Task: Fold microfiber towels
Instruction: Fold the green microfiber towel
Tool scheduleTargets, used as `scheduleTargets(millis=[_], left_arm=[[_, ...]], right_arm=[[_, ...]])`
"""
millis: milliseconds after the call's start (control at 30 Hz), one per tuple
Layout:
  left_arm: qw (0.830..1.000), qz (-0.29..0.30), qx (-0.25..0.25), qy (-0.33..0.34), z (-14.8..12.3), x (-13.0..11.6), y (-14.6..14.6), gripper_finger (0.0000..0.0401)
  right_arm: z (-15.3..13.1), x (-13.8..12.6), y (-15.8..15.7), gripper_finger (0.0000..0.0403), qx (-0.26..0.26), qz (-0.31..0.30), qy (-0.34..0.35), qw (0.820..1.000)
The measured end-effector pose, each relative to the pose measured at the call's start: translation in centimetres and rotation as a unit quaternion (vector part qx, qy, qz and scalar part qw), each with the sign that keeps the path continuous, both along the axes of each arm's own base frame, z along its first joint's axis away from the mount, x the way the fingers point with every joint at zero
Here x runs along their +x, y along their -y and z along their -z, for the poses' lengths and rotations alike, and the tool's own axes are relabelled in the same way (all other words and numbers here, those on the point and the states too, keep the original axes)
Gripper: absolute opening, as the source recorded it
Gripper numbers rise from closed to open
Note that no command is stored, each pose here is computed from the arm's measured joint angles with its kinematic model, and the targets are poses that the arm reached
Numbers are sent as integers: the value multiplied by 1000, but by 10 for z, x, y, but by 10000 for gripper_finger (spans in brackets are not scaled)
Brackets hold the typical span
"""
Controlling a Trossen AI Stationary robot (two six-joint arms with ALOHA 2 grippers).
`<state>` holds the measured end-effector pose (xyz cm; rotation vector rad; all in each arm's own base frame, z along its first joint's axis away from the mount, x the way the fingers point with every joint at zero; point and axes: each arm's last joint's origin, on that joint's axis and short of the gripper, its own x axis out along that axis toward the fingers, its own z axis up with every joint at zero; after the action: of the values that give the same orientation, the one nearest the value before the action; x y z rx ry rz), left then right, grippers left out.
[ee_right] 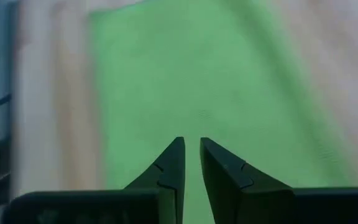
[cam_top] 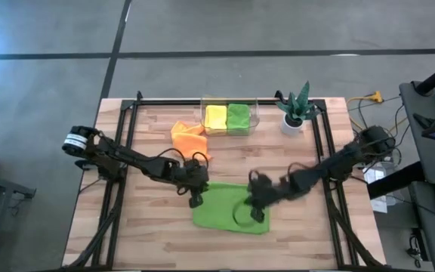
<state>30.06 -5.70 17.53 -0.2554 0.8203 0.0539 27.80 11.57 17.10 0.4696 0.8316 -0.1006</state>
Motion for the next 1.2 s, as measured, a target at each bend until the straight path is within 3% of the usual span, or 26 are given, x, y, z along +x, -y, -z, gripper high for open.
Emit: scheduleTargets(millis=[133, 267, 500, 767, 1000, 1200], left_arm=[[997, 57, 42, 1, 4, 3, -2, 63], [995, 67, 67, -11, 12, 6, -12, 63], [997, 73, 28, -16, 27, 15, -28, 63], [996, 85, 1, -33, 35, 12, -22, 63], [994, 58, -77, -57, 38, 7, -4, 63], [989, 67, -118, -58, 32, 4, 30, 63]], right_arm=[[9, -12, -36, 47, 27, 3, -5, 1000], [18, -23, -61, 47, 60, 46, -10, 997], [30, -28, -89, 47, 92, 66, -40, 993], [45, -40, -83, 47, 20, 116, -160, 980], [50, -39, -63, 47, -45, 89, -185, 978], [55, -28, -36, 47, -94, 71, -192, 974]])
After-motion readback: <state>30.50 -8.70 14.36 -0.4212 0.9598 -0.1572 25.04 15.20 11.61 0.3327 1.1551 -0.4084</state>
